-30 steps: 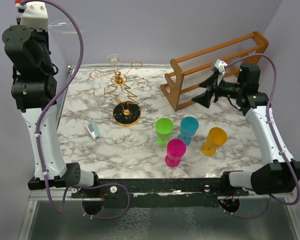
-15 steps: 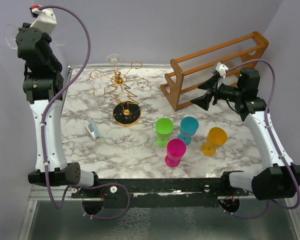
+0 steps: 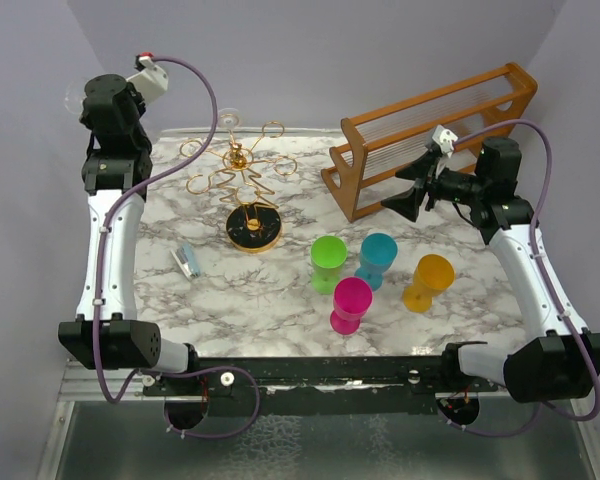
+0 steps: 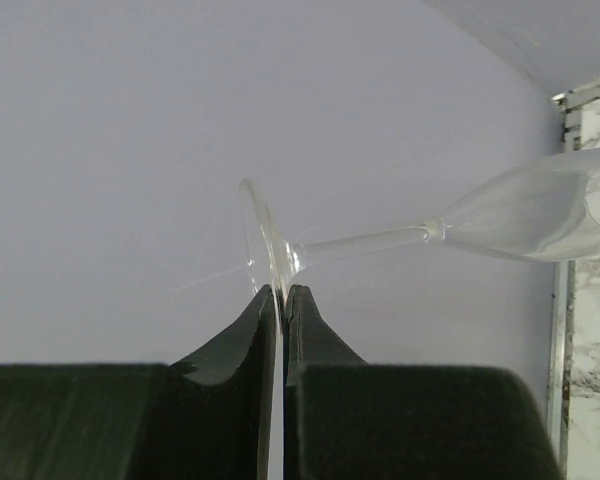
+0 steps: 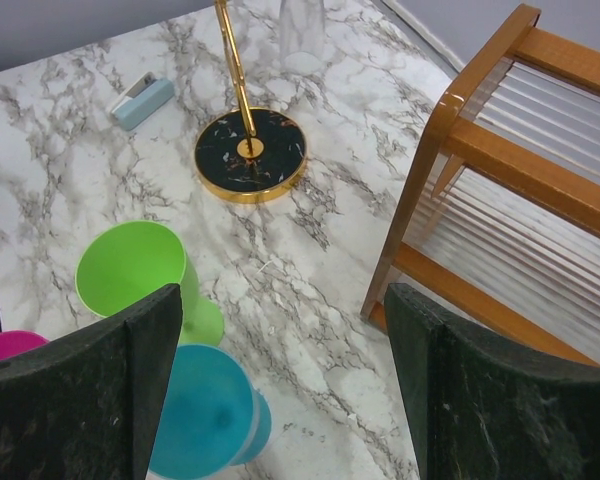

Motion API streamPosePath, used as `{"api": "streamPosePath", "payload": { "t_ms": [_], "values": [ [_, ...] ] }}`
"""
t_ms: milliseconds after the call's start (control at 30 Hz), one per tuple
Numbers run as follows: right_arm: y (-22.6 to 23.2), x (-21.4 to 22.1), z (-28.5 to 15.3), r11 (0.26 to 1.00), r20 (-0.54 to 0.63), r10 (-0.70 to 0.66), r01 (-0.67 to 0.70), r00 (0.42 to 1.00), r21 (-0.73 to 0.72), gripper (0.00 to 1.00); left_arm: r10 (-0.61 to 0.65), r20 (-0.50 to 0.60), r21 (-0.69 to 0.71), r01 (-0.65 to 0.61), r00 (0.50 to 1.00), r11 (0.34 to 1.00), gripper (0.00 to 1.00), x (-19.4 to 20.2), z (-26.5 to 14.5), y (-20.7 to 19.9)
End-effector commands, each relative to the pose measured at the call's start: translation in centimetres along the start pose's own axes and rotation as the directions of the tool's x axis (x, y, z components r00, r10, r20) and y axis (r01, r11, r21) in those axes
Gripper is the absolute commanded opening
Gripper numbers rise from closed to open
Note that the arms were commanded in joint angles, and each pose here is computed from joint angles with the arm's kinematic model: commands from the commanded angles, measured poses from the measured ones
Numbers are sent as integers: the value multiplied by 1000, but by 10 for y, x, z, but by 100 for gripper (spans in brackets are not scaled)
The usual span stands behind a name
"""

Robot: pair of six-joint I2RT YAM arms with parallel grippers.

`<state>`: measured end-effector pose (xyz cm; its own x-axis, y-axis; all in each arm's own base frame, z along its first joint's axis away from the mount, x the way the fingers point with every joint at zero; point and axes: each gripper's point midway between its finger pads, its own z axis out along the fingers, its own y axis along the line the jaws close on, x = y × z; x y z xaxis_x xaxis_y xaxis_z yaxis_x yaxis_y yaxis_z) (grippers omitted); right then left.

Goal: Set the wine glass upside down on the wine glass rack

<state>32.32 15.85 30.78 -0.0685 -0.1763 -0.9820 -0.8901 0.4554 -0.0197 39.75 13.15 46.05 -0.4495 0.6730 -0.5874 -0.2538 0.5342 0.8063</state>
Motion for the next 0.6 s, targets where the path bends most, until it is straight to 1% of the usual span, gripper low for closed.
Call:
{"api": "streamPosePath", "payload": {
  "t_ms": [0,100,200,400,567],
  "values": [
    [7,-11,-4,999,34,-41,41,999,-16,82,137,110,104,-148,985,983,0,-27,2,-37],
    [7,-13,-4,999,36,-46,46,998,-17,82,231,142,145,-251,962,957,0,-37,-2,-62],
    [8,-14,-5,998,38,-54,54,998,-12,82,292,182,202,-326,939,923,0,-46,-5,-85],
    [10,-14,-5,999,46,-42,43,998,-26,82,327,282,295,-405,902,865,0,-67,-22,-118],
    [11,-12,-3,999,48,-26,28,999,-39,82,346,344,328,-457,873,827,0,-78,-32,-132]
  ]
}}
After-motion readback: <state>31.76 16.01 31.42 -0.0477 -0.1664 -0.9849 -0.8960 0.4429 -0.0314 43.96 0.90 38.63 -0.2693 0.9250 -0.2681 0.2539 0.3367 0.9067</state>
